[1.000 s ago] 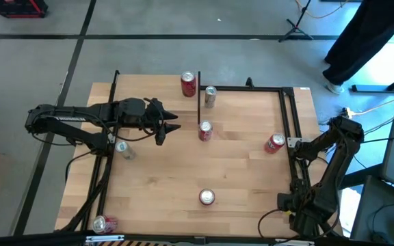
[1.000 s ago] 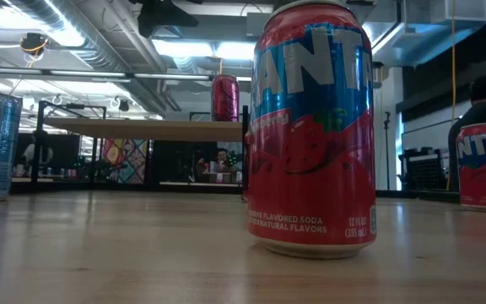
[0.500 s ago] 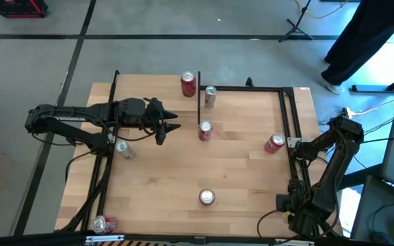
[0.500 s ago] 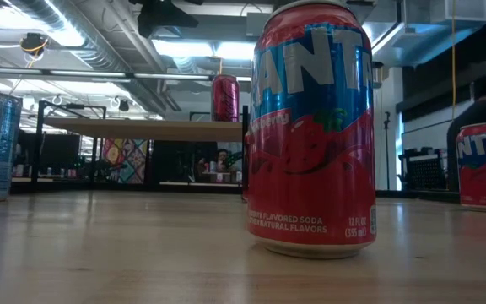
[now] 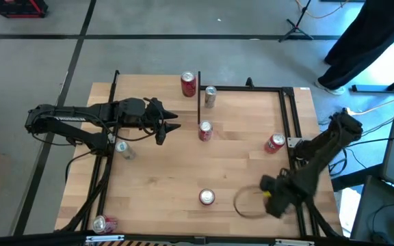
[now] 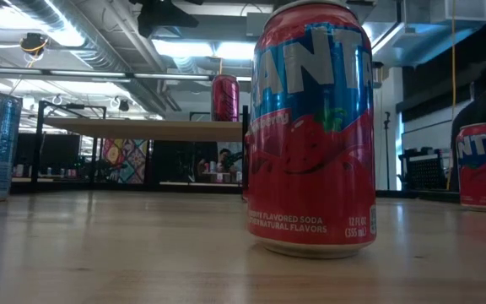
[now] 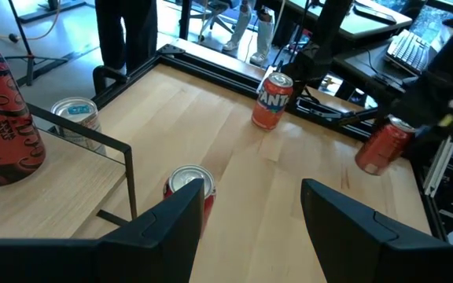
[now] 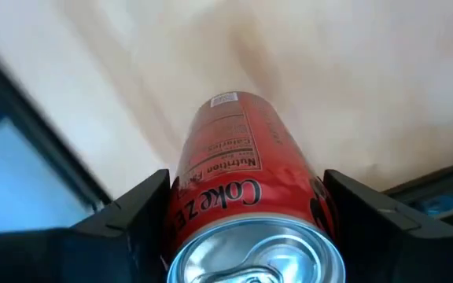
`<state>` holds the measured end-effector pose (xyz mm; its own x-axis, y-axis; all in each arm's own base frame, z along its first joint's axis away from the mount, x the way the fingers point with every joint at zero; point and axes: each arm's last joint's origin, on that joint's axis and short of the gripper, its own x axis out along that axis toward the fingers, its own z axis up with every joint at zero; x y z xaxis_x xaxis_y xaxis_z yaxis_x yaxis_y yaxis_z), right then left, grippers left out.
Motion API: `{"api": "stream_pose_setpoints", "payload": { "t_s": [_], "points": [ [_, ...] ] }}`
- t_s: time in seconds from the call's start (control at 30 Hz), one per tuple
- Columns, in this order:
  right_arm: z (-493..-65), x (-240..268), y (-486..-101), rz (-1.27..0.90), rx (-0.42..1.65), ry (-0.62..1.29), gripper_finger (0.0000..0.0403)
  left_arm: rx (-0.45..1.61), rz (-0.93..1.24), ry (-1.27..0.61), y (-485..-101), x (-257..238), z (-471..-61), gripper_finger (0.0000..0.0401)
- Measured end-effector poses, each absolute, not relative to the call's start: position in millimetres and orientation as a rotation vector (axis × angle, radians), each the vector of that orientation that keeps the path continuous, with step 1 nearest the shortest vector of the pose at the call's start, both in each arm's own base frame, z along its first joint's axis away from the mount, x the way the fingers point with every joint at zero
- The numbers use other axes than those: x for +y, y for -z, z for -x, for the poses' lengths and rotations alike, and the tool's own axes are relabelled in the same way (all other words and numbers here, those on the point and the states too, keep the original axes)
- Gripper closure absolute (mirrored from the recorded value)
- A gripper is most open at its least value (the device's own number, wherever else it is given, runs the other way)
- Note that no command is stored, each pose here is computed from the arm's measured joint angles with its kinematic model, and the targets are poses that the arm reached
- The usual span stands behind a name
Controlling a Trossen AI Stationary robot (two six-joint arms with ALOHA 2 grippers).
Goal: Place canned beverage on shelf
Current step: Put the red-black soda can on the shelf aligned with the other red-black soda can
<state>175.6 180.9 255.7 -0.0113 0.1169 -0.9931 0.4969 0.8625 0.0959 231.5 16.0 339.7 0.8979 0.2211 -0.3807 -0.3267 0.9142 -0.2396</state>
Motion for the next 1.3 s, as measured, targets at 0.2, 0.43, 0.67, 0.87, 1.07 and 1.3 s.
{"api": "stream_pose_setpoints", "payload": {
  "t_s": [0.2, 0.43, 0.67, 0.87, 1.07, 1.3],
  "points": [
    [-222, 118, -282, -0.754, 1.447, 0.534, 0.0135, 0.356, 0.297, -0.288, -340, 16, -232, 0.0192],
    [-260, 64, -284, -1.009, 1.212, 0.764, 0.0135, 0.356, 0.298, -0.289, -340, 16, -232, 0.0192],
    [-279, 43, -265, -1.136, 1.248, 0.866, 0.0135, 0.355, 0.298, -0.289, -340, 16, -232, 0.0192],
    [-293, 37, -245, -1.117, 1.274, 0.927, 0.0125, 0.355, 0.298, -0.290, -340, 16, -232, 0.0192],
    [-299, 38, -236, -1.087, 1.274, 0.934, 0.0120, 0.355, 0.298, -0.290, -340, 16, -232, 0.0192],
    [-302, 38, -237, -1.059, 1.236, 0.917, 0.0060, 0.352, 0.294, -0.309, -340, 17, -231, 0.0192]
  ]
}}
